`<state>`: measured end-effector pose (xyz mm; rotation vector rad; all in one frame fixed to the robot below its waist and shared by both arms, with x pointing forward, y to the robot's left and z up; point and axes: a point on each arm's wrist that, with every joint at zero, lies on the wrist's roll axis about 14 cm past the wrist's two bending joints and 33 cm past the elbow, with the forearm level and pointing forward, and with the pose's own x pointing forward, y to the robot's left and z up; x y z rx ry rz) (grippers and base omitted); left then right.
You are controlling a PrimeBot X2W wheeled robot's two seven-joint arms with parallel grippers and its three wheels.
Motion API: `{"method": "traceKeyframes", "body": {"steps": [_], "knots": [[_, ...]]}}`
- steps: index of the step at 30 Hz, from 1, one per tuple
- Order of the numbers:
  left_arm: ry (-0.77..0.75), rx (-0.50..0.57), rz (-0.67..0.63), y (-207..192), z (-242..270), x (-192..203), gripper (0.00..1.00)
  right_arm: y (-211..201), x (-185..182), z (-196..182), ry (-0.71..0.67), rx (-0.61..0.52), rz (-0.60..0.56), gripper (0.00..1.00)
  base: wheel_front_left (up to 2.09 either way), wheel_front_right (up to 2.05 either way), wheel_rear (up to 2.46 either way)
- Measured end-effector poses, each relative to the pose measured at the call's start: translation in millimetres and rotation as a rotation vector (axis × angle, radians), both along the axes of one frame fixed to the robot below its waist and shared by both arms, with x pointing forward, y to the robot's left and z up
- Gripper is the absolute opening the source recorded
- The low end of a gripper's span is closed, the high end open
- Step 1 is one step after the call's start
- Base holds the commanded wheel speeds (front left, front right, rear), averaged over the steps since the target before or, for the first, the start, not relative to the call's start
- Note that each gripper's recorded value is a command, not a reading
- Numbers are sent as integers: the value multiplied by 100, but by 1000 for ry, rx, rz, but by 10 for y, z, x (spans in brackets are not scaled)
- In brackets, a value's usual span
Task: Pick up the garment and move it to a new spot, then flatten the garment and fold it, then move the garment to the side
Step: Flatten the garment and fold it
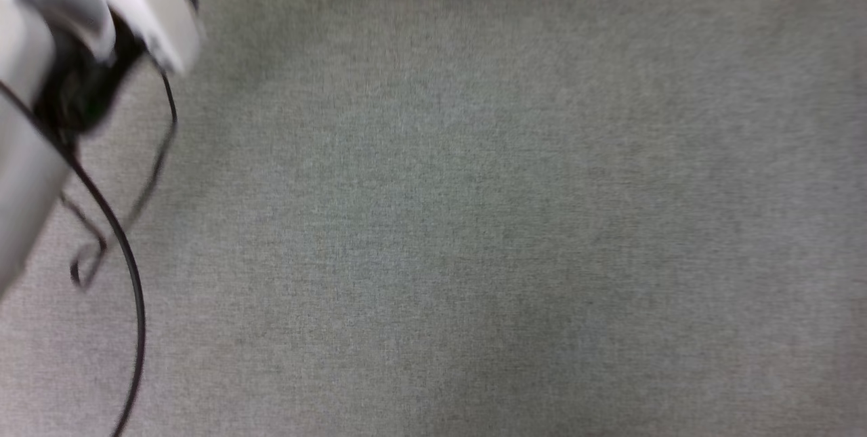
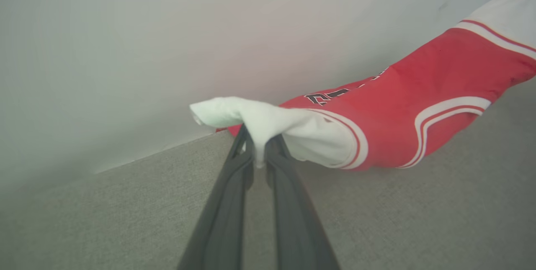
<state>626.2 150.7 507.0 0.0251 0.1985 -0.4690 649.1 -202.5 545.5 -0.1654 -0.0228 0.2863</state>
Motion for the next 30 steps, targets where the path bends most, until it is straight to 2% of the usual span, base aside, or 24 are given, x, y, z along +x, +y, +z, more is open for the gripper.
{"method": "traceKeyframes", "body": {"steps": [9,17,24,30], "knots": [[137,-35,42,100,-336,-934,0,-182,-951,-460,150,33,-24,0,0,0,0],[210,-99,111,142,-433,-1661,0,-335,-1754,-674,248,113,-103,0,0,0,0],[288,-100,183,299,-590,-2253,0,-495,-2427,-835,333,160,-193,0,0,0,0],[378,-135,219,302,-776,-2699,0,-592,-2972,-1065,432,159,-258,0,0,0,0]]}}
